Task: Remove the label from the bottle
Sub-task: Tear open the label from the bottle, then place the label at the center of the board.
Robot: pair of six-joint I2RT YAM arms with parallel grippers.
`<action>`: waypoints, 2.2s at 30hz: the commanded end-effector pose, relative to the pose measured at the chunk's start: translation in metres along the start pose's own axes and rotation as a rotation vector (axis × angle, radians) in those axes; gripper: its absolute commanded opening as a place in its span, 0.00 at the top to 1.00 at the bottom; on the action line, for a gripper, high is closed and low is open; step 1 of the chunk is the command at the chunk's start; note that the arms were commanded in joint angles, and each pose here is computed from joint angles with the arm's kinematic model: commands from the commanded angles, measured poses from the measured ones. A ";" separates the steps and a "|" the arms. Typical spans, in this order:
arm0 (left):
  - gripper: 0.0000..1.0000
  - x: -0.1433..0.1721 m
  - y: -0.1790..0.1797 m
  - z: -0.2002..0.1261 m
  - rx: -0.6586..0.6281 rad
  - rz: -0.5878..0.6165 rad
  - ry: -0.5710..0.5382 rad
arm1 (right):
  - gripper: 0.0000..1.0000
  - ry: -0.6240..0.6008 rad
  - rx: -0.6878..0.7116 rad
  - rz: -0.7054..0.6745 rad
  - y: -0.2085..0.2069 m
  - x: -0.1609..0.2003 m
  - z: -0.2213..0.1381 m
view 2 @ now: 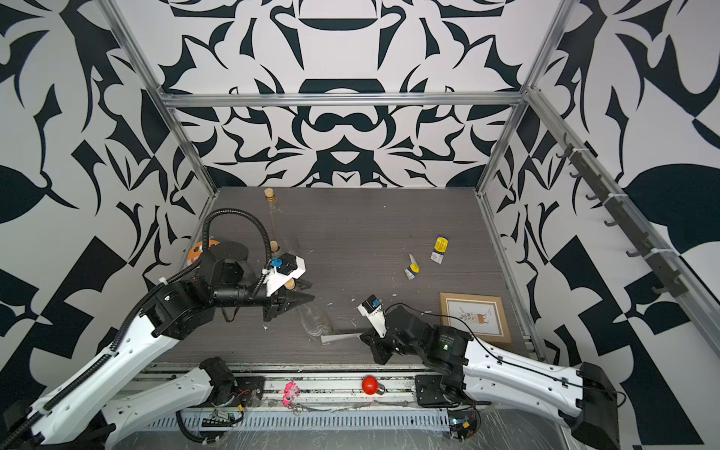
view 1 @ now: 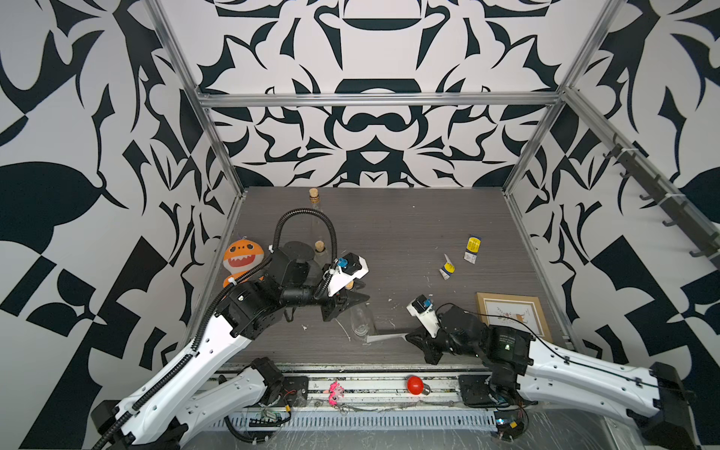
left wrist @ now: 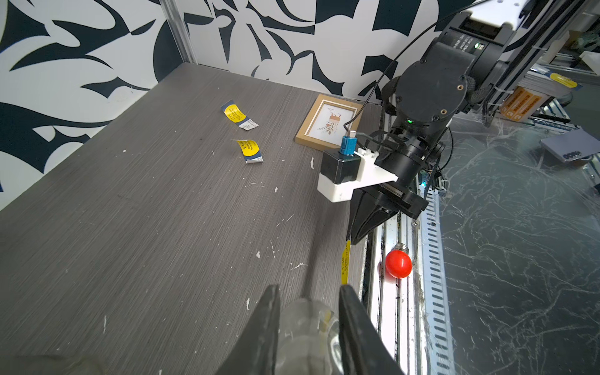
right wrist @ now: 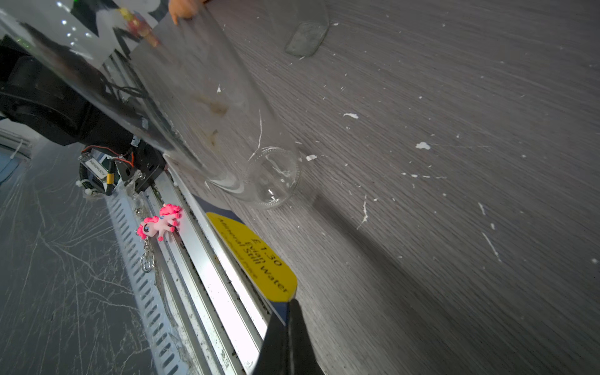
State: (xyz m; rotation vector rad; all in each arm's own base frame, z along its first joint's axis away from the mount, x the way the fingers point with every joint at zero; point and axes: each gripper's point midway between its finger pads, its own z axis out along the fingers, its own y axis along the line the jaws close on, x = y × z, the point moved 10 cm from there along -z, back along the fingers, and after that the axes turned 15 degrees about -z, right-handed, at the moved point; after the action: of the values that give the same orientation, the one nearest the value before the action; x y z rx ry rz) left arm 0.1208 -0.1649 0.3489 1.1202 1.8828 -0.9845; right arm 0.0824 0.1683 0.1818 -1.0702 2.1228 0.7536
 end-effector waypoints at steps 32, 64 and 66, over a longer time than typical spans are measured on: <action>1.00 0.001 0.010 -0.030 -0.339 0.005 0.038 | 1.00 0.018 0.152 0.024 -0.018 -0.013 -0.008; 0.87 0.019 0.023 -0.023 -0.427 -0.127 -0.003 | 1.00 0.209 0.499 0.231 -0.109 -0.059 -0.039; 0.79 0.022 0.024 -0.021 -0.423 -0.136 0.004 | 1.00 0.222 0.503 0.208 -0.112 -0.064 -0.036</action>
State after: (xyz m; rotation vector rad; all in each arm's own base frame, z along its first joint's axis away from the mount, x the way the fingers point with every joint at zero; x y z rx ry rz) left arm 0.1301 -0.1317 0.3382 0.7732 2.0570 -0.6099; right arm 0.1858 0.1134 0.2132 -0.6716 2.5128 0.2033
